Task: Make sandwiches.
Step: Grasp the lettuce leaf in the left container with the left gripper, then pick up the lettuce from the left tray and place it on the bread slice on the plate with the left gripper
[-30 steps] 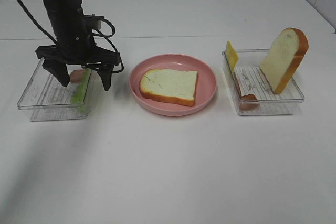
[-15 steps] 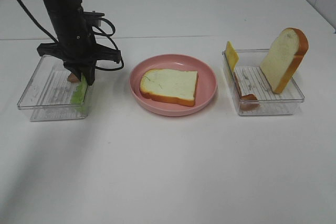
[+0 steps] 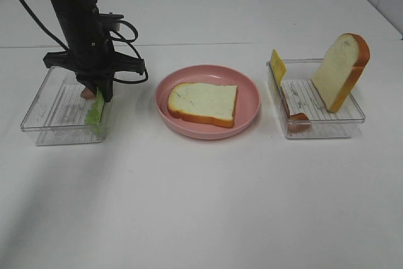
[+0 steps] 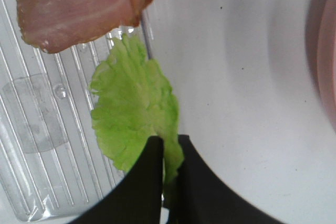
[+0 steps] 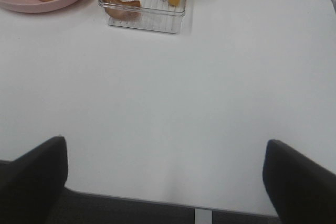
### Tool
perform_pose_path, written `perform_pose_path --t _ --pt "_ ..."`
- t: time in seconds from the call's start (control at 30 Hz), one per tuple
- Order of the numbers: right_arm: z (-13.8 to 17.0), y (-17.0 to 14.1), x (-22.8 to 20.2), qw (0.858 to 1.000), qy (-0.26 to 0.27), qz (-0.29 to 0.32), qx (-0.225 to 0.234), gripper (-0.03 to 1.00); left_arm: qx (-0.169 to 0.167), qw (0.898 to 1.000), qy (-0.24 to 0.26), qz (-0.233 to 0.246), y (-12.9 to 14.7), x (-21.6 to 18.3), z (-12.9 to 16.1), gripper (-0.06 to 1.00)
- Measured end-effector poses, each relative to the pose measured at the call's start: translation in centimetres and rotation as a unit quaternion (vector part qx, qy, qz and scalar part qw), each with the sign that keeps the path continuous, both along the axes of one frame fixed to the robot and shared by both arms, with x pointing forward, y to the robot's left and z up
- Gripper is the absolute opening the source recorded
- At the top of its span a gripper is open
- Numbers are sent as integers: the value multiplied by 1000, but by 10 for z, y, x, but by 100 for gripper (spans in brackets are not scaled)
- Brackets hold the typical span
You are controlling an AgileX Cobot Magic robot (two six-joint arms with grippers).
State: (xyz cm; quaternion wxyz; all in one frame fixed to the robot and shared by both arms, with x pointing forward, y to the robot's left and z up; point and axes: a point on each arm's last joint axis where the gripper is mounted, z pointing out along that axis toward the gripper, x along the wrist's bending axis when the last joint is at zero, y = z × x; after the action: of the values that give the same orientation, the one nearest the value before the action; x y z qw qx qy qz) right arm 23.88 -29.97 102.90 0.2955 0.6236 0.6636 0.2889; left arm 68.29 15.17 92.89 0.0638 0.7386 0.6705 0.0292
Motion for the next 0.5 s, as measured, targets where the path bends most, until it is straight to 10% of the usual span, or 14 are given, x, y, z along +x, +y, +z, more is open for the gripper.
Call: perform_pose_path --t 0.5 --pt "0 0 0 1000 0 0 0 98 -15 998 -53 -8 2 -5 52 0"
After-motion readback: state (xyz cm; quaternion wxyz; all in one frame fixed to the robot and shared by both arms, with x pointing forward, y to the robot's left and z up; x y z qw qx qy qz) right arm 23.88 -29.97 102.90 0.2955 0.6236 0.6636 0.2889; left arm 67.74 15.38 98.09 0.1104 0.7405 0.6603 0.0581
